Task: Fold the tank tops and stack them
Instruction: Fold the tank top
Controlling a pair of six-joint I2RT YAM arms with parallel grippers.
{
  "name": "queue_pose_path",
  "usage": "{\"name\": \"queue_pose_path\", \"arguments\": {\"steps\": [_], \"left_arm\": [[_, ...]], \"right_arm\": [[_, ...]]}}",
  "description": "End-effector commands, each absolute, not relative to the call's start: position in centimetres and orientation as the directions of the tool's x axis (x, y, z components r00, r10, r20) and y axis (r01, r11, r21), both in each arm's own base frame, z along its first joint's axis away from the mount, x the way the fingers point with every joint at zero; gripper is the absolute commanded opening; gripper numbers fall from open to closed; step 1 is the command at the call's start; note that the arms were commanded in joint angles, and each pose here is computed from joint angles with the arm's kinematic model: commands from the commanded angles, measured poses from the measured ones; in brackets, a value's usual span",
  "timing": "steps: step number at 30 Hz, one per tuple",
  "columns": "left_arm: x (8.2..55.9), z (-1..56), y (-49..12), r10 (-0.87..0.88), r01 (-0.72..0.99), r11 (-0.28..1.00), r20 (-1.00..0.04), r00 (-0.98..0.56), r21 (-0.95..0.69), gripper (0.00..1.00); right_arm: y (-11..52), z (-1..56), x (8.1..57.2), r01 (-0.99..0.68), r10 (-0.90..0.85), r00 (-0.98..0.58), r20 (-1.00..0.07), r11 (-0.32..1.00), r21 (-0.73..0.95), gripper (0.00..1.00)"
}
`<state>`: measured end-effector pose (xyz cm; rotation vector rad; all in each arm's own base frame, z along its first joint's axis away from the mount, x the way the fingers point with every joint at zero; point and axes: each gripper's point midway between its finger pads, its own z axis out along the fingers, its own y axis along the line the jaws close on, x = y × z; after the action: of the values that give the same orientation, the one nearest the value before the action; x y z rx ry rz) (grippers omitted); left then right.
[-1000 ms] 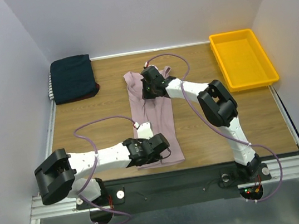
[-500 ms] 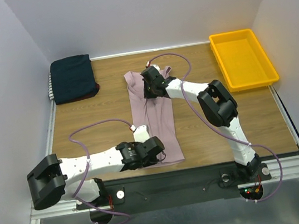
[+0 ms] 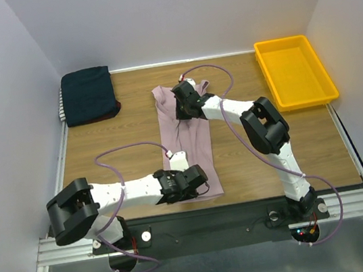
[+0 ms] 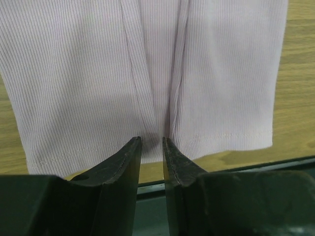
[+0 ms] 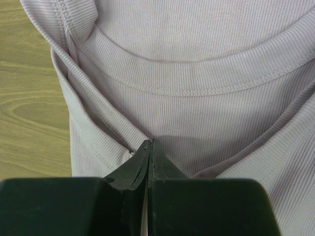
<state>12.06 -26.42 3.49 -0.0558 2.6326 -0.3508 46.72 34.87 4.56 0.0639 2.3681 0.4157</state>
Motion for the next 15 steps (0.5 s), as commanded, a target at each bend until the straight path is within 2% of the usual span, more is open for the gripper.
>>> {"name": "queue_pose_path", "arguments": {"steps": [1,15], "left_arm": [[13.3,4.6,-26.9,-0.107,0.018,0.972,-0.512,-0.852,-0.233,0.35],[13.2,3.1,-26.1,-0.075,0.008,0.987,-0.509,-0.858,-0.159,0.32]], "right_arm": [[35.3,8.0,47.0,-0.079,0.194,-0.696,-0.691,0.936,0.343,0.0],[35.5,7.4,46.8,-0.083,0.19,-0.71,-0.678,0.934,0.349,0.0]]}}
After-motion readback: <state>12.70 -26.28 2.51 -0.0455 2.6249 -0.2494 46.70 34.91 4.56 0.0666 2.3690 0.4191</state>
